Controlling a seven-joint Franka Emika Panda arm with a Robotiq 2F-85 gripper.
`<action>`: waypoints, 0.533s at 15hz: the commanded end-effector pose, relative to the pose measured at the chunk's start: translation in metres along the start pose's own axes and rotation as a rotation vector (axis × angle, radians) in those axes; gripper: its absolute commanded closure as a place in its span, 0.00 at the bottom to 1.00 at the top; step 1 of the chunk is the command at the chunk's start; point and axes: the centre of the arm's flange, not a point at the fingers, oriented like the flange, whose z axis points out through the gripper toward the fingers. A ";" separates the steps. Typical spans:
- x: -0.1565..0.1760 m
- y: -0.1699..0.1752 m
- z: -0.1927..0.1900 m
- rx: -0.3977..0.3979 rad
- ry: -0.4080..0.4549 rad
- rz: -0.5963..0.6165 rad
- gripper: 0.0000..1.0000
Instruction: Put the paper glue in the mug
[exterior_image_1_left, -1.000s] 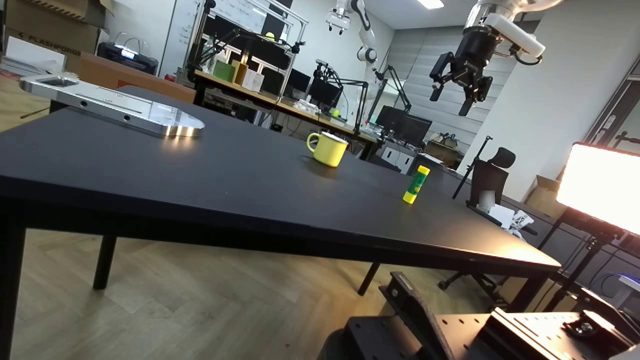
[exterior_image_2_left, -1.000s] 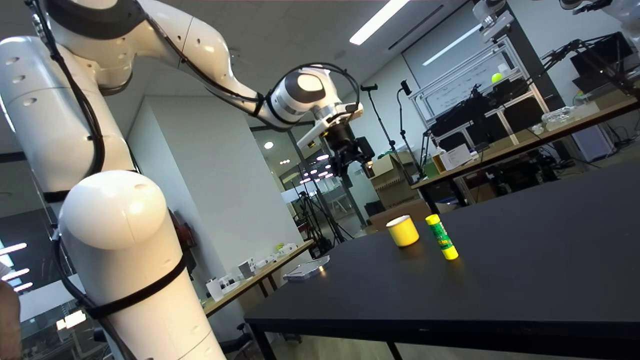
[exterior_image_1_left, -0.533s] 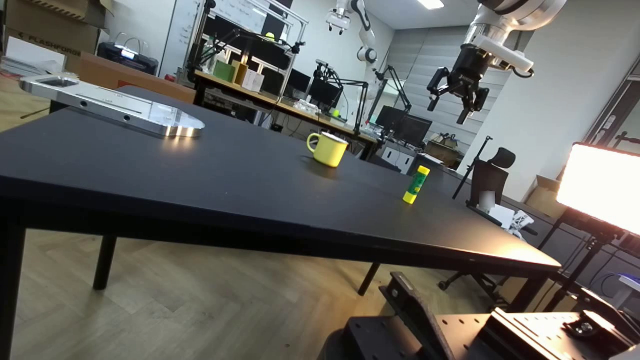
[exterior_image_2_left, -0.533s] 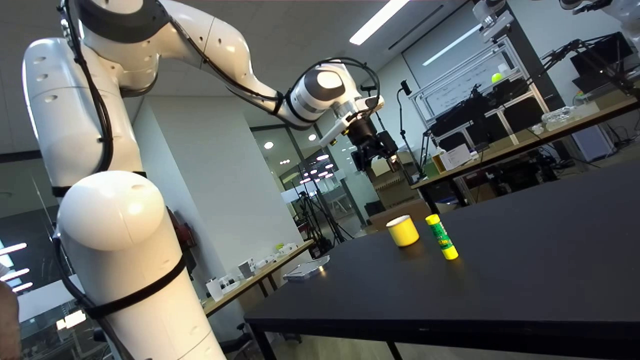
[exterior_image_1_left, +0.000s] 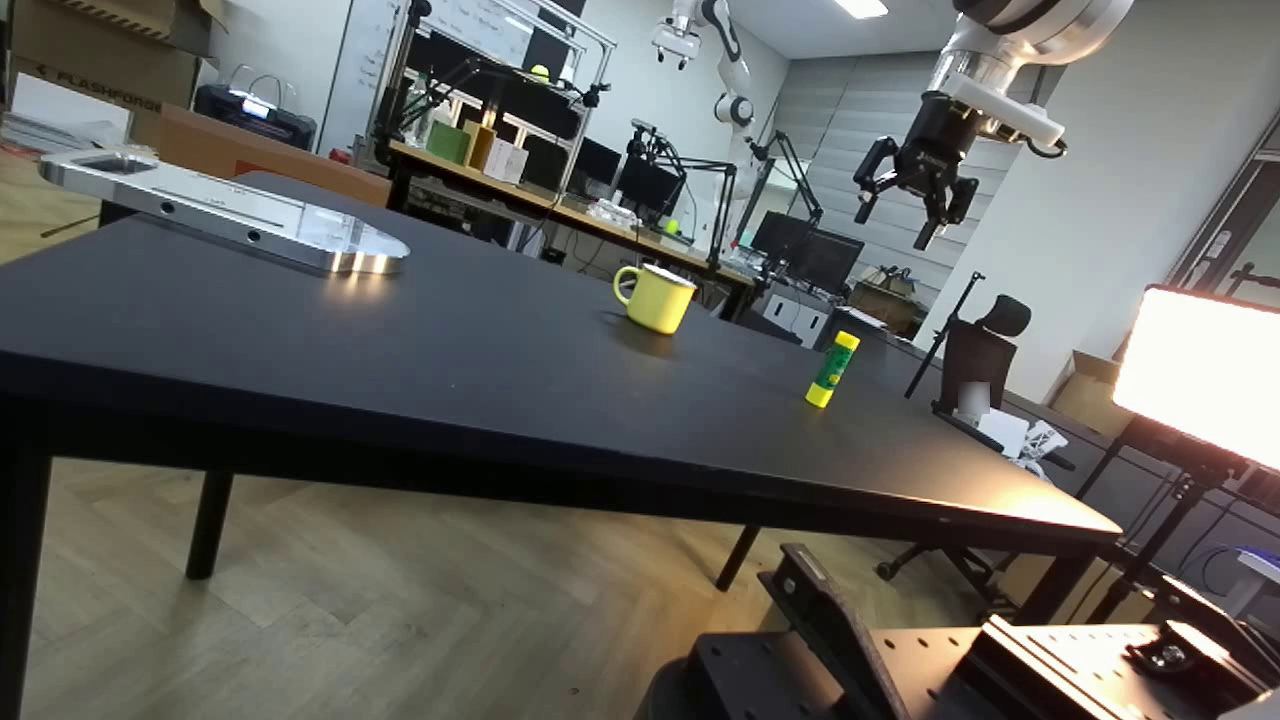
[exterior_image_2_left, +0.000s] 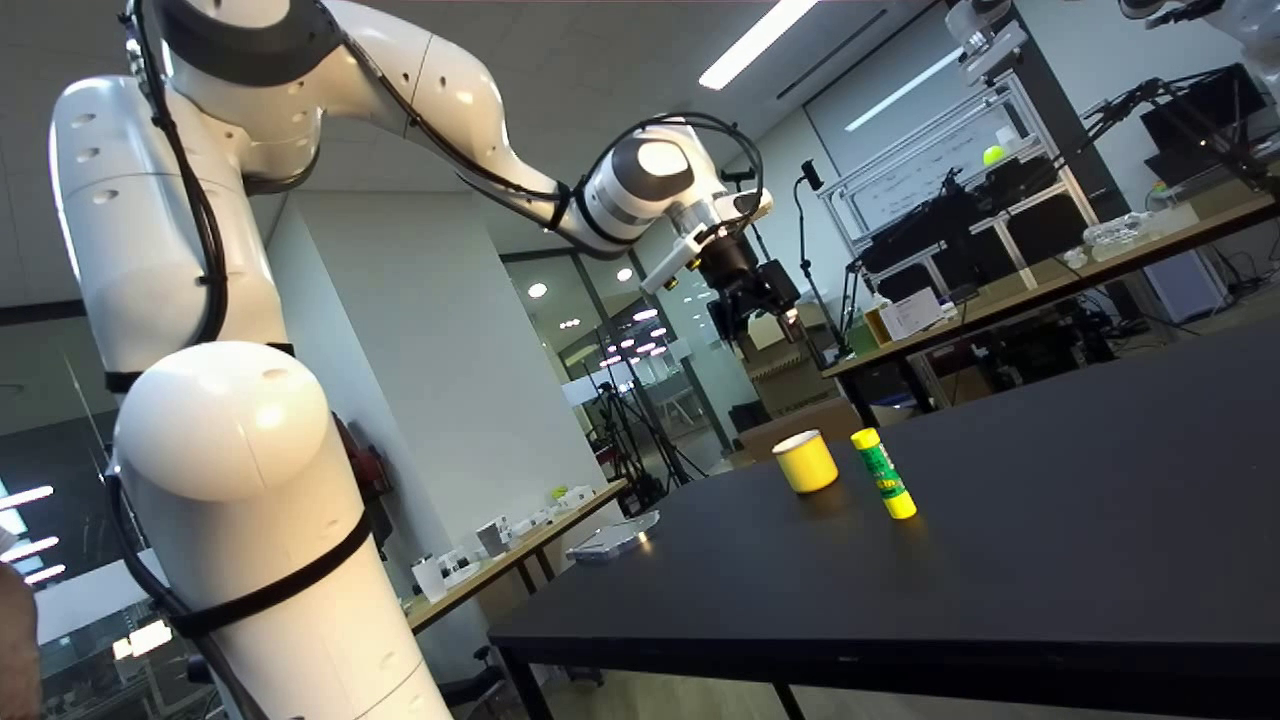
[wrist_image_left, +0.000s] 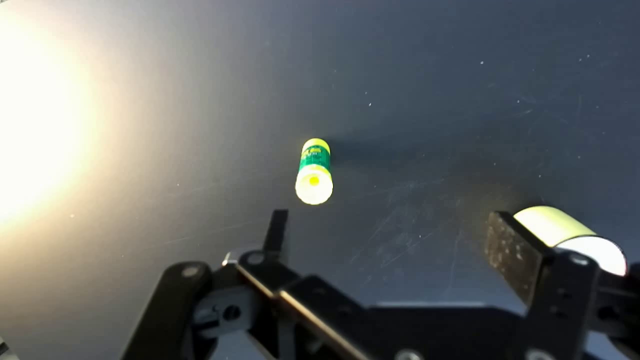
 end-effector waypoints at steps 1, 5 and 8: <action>0.021 0.006 0.007 -0.011 0.061 0.059 0.00; 0.027 0.006 0.038 -0.026 0.071 0.083 0.00; 0.031 0.007 0.066 -0.053 0.065 0.088 0.00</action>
